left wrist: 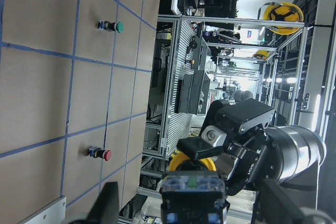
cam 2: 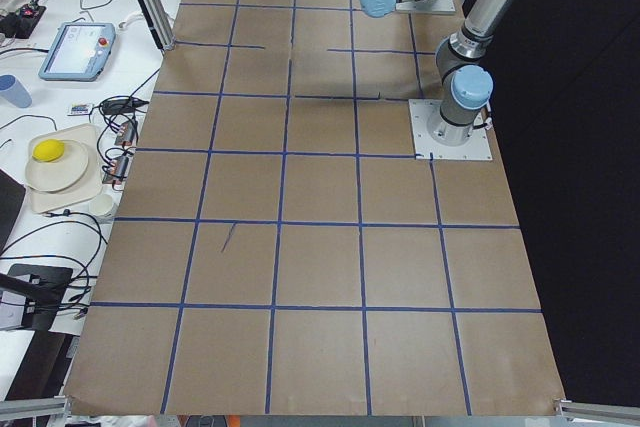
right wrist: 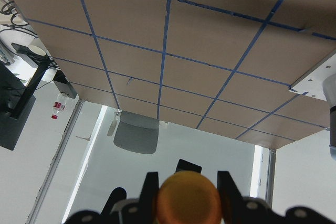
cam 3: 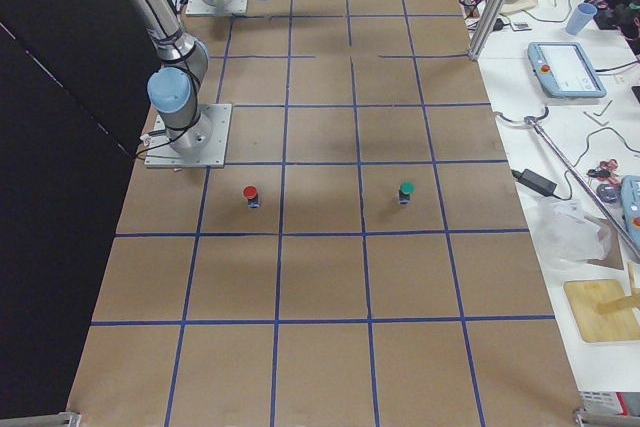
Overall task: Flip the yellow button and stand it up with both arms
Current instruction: 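Close the right gripper on the yellow cap and open the left gripper, then carry the button with the right gripper toward the far edge while the left arm withdraws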
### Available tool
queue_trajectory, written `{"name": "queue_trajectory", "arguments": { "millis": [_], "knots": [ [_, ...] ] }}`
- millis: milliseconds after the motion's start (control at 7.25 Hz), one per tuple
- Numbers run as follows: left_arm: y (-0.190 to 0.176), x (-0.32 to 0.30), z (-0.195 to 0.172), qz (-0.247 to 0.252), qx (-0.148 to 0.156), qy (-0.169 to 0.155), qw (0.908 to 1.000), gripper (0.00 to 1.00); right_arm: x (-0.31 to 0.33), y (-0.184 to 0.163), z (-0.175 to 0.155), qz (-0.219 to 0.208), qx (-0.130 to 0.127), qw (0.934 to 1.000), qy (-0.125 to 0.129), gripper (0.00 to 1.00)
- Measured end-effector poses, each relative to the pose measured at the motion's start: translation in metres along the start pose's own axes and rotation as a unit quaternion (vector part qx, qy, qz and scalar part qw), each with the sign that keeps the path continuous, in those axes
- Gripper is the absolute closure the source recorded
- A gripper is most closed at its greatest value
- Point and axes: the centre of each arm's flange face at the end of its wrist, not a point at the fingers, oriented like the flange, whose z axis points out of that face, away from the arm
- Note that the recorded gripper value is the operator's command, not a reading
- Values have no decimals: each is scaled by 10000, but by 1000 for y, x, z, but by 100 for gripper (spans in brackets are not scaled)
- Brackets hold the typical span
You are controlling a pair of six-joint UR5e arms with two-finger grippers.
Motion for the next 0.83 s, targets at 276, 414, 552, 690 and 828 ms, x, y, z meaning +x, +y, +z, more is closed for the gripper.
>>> {"name": "queue_trajectory", "arguments": {
  "millis": [276, 414, 552, 690, 828],
  "knots": [
    [-4, 7, -6, 112, 147, -530, 9984, 4, -9, -32, -27, -301, 518, 9981, -157, 88],
    [-7, 12, -11, 162, 262, -896, 9955, 2, -12, -51, -49, -427, 743, 9959, -284, 88],
    [-10, 17, -16, 259, 385, -1263, 9909, 4, -11, -69, -66, -671, 1054, 9918, -255, 91],
    [-13, 22, -22, 388, 510, -1630, 9845, 4, -7, -84, -76, -1123, 1484, 9825, 22, 92],
    [-18, 26, -29, 513, 651, -2073, 9748, 4, 0, -96, -81, -1590, 1892, 9679, 463, 91]
  ]
}}
